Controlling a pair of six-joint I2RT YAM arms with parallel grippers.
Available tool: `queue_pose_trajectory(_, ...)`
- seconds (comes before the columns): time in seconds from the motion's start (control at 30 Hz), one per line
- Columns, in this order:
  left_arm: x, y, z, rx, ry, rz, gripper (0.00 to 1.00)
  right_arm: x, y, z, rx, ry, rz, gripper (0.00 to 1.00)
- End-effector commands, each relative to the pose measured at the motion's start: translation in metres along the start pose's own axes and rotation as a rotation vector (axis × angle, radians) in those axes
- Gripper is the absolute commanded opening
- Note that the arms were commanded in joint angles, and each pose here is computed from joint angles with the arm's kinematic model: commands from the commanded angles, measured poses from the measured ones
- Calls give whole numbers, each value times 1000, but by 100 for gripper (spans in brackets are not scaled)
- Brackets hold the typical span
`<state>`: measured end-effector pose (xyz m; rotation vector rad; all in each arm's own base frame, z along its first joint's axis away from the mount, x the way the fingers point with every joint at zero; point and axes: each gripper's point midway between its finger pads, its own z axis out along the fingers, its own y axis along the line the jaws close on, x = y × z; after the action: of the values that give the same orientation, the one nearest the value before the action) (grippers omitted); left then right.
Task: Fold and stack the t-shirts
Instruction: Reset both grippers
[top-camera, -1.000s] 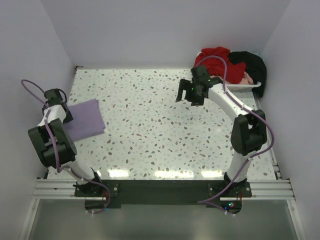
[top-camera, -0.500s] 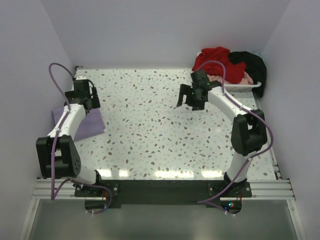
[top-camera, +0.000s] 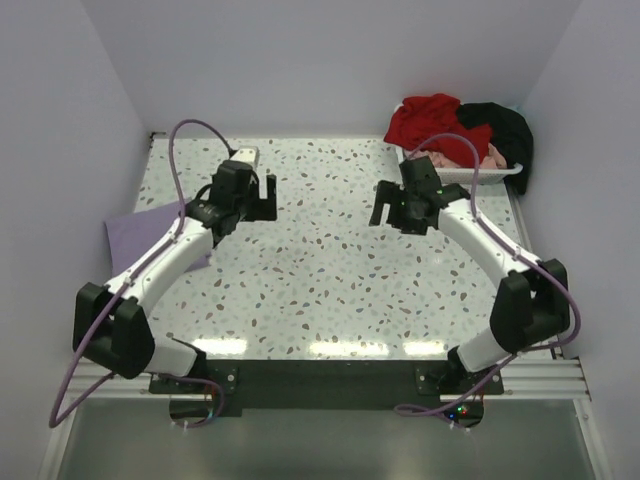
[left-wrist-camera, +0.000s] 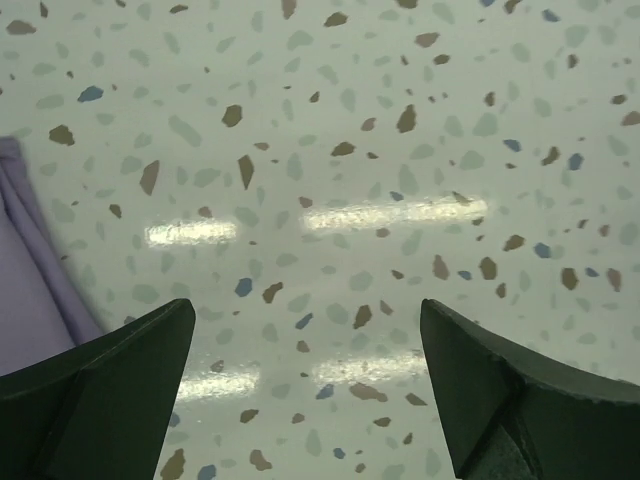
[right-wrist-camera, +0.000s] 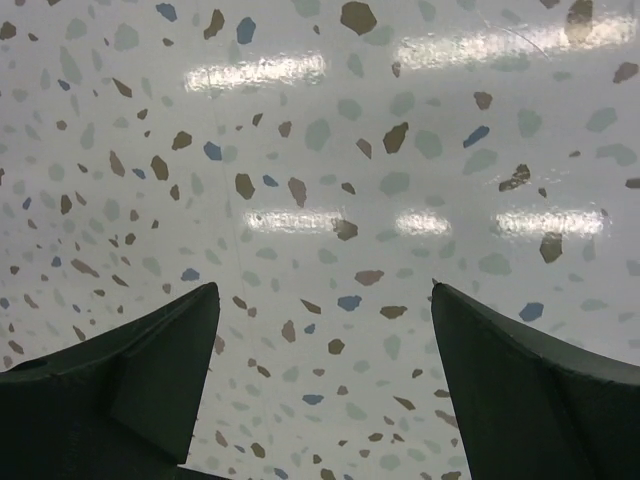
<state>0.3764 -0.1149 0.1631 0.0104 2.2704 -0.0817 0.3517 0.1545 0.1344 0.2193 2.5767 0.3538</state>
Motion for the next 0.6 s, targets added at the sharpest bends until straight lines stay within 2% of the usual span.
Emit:
queue_pose_trajectory(0.0, -24, -28, -31, 90, -114, -67, 100, -4, -9, -26, 16, -106, 25, 90)
queue_pose_trajectory(0.33, -3, -23, -77, 142, -161, -129, 100, 38, -47, -78, 55, -180, 65, 90)
queue_pose_trajectory(0.47, 27, -14, -90, 154, -124, -160, 100, 59, -59, -98, 61, -173, 68, 90)
queue_pose_trajectory(0.57, 37, -6, -106, 156, -141, -183, 100, 72, -64, -113, 45, -183, 78, 90)
